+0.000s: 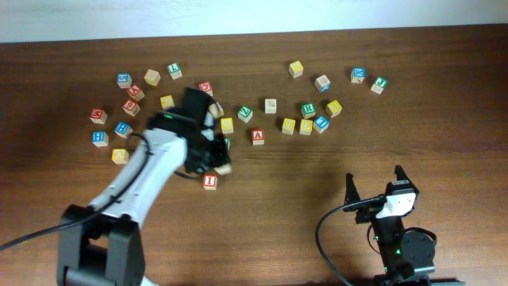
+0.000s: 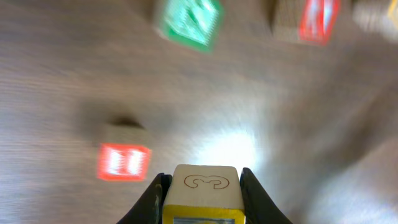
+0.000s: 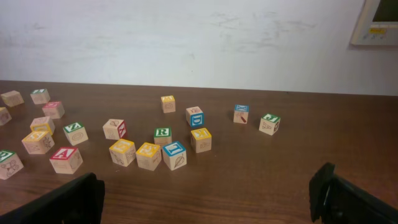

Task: Spell out ICRA
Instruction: 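Place the C block to the right of the I block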

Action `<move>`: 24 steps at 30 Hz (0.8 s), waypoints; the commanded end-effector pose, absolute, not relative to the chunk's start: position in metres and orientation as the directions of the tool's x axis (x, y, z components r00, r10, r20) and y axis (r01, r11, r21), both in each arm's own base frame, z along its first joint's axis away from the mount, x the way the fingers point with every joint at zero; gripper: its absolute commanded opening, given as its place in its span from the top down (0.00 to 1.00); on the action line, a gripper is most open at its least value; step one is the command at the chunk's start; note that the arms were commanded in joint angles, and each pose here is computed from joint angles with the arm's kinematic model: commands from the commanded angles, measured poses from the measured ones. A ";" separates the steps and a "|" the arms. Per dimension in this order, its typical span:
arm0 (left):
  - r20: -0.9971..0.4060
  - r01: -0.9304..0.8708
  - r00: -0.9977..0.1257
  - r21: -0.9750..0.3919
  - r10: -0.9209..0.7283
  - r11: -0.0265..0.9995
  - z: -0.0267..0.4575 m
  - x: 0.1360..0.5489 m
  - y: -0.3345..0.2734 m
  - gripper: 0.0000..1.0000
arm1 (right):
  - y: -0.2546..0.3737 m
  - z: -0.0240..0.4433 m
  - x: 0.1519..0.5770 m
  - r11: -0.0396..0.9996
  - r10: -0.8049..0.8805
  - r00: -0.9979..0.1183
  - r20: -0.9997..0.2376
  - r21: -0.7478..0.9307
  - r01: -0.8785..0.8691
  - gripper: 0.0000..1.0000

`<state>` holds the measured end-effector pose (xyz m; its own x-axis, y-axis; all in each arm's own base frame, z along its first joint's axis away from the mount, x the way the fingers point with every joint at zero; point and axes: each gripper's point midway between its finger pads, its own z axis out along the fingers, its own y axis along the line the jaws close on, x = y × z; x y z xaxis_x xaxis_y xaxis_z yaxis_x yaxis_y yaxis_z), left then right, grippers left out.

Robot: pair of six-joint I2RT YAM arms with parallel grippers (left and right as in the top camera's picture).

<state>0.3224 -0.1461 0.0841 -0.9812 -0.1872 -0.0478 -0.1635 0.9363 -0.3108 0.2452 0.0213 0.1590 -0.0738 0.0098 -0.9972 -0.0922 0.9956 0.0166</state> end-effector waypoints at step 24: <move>-0.241 -0.046 -0.970 0.026 -0.039 0.999 0.011 0.299 -0.148 0.82 | 0.018 0.156 0.245 0.997 0.006 -0.078 -0.997 0.012 -0.075 0.02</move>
